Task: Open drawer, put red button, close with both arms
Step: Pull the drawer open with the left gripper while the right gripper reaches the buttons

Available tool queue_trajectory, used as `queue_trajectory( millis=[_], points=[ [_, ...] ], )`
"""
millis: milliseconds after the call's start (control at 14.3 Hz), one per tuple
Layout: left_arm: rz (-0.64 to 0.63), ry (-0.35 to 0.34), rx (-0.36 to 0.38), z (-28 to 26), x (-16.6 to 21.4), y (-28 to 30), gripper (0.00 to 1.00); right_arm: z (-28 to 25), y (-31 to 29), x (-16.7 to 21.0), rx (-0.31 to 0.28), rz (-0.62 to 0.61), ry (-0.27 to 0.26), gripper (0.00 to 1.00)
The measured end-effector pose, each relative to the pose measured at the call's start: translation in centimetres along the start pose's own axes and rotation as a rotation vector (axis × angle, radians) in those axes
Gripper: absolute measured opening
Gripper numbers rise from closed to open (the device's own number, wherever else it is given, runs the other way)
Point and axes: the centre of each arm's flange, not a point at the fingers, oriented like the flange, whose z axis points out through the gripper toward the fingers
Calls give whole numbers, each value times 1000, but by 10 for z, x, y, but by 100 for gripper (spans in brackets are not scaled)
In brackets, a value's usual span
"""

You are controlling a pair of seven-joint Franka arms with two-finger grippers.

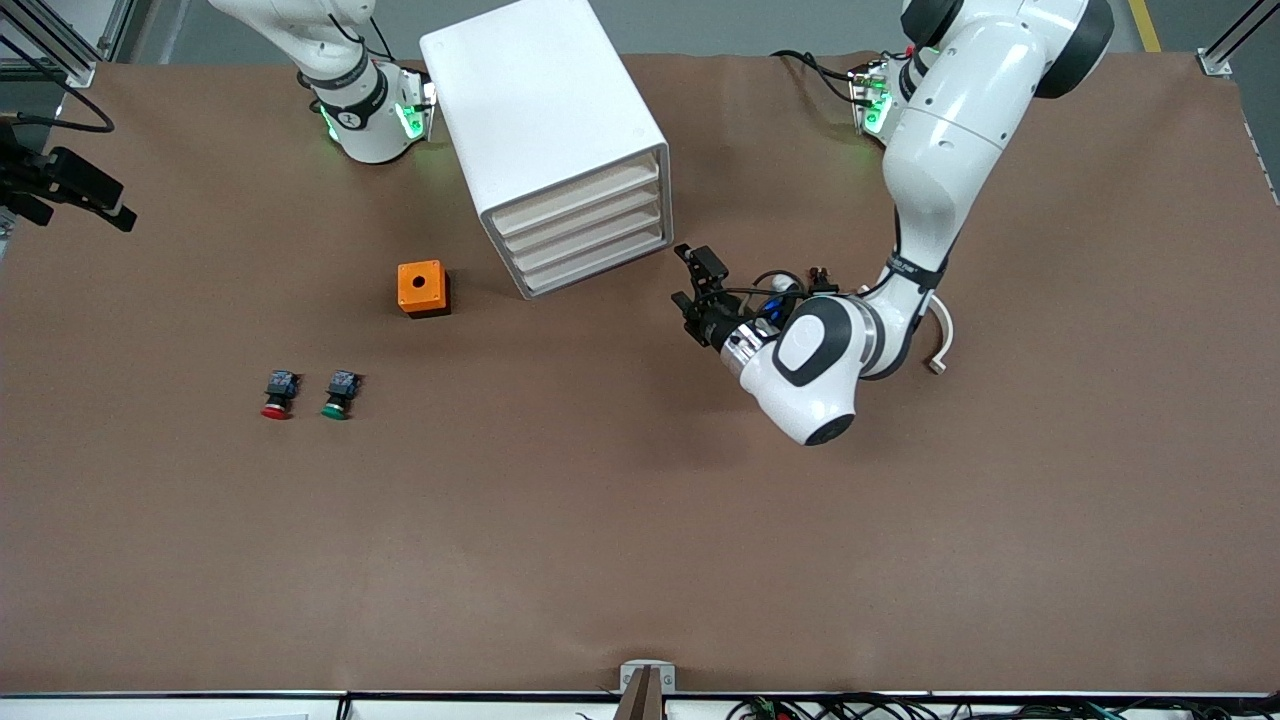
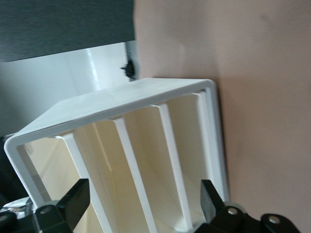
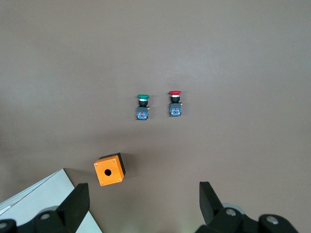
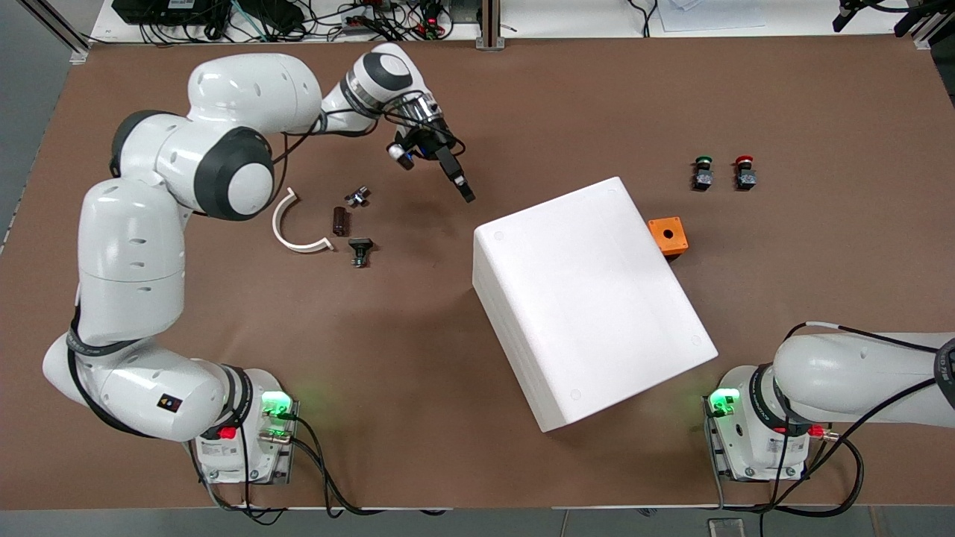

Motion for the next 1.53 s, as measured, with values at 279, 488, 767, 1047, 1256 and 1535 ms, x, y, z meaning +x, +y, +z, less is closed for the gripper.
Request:
queue_trajectory(
  millis=[279, 488, 767, 1047, 1256, 1535],
  points=[
    [-11, 47, 87, 36, -5, 1, 59, 44, 21, 33, 4, 31, -59, 100],
    [-16, 88, 109, 60, -9, -2, 55, 78, 27, 58, 4, 32, -103, 100],
    [-16, 130, 132, 90, -15, -5, 55, 100, 25, 73, -66, 1, -108, 100],
    [-16, 167, 158, 124, -20, -6, 55, 130, 24, 77, -68, -6, -102, 100],
    [-24, 185, 173, 141, -20, -2, 55, 176, 31, 75, -67, 1, -77, 100],
    [-30, 173, 191, 146, -20, 2, 31, 233, 44, 63, -65, 16, -34, 100]
  ],
)
